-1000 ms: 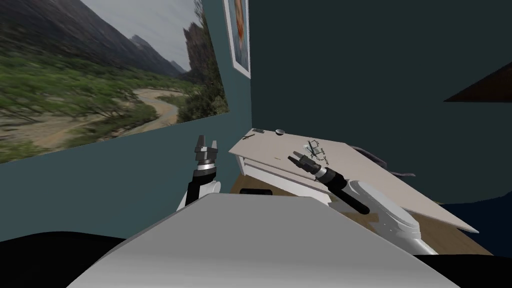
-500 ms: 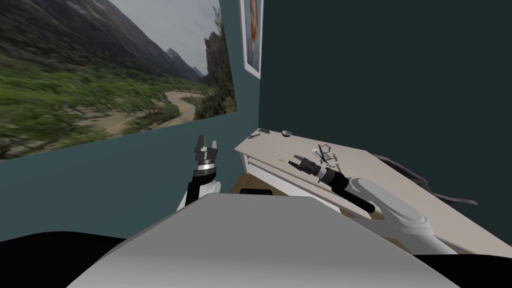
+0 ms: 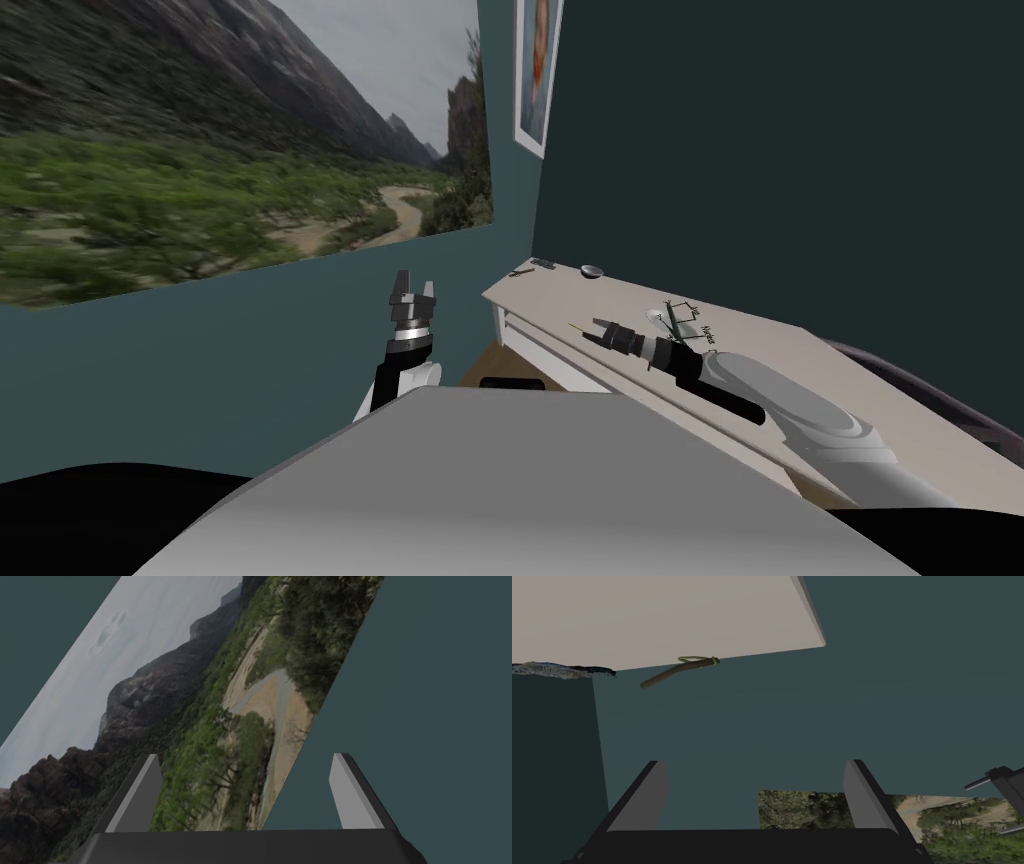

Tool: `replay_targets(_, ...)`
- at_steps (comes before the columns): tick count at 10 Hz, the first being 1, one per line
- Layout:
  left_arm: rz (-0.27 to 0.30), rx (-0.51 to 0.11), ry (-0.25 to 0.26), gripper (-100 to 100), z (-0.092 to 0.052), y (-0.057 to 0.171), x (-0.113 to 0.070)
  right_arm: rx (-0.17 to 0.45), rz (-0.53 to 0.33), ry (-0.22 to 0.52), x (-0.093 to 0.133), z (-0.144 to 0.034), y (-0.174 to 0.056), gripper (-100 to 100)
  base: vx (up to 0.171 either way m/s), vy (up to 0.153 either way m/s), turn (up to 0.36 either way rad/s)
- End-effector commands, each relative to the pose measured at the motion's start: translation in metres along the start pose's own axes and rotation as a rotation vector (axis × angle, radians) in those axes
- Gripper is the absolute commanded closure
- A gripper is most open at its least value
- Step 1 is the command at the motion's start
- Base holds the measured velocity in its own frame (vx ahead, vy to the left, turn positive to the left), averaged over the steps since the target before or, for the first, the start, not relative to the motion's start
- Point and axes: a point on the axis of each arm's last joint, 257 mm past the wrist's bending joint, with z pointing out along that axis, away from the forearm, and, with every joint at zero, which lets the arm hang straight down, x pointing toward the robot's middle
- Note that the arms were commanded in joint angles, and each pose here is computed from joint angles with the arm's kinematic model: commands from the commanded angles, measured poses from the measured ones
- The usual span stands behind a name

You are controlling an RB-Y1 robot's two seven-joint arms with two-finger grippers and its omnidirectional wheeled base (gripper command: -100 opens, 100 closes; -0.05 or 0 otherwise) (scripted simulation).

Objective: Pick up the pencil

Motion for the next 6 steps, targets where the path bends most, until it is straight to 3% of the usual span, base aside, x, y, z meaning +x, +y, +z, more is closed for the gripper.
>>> replay_targets(1, 0.000, 0.000, 0.000, 0, 0.000, 0.000, 0.000, 0.006, -0.016, 0.053, 0.014, -0.005, -0.004, -100, -0.005, -0.001, 0.199)
replay_targets(2, 0.000, 0.000, 0.000, 0, 0.000, 0.000, 0.000, 0.013, -0.017, 0.131, 0.035, -0.014, -0.014, -100, -0.005, 0.010, 0.314)
replay_targets(3, 0.000, 0.000, 0.000, 0, 0.000, 0.000, 0.000, 0.016, -0.029, 0.142, 0.037, -0.015, -0.015, -100, -0.003, 0.004, 0.183)
replay_targets(4, 0.000, 0.000, 0.000, 0, 0.000, 0.000, 0.000, 0.023, -0.027, 0.221, 0.058, -0.025, -0.025, -100, -0.002, 0.016, 0.353)
replay_targets(5, 0.000, 0.000, 0.000, 0, 0.000, 0.000, 0.000, 0.026, -0.038, 0.231, 0.060, -0.026, -0.026, -100, 0.000, 0.007, 0.181)
replay_targets(6, 0.000, 0.000, 0.000, 0, 0.000, 0.000, 0.000, 0.035, -0.032, 0.310, 0.080, -0.039, -0.036, -100, 0.003, 0.023, 0.353)
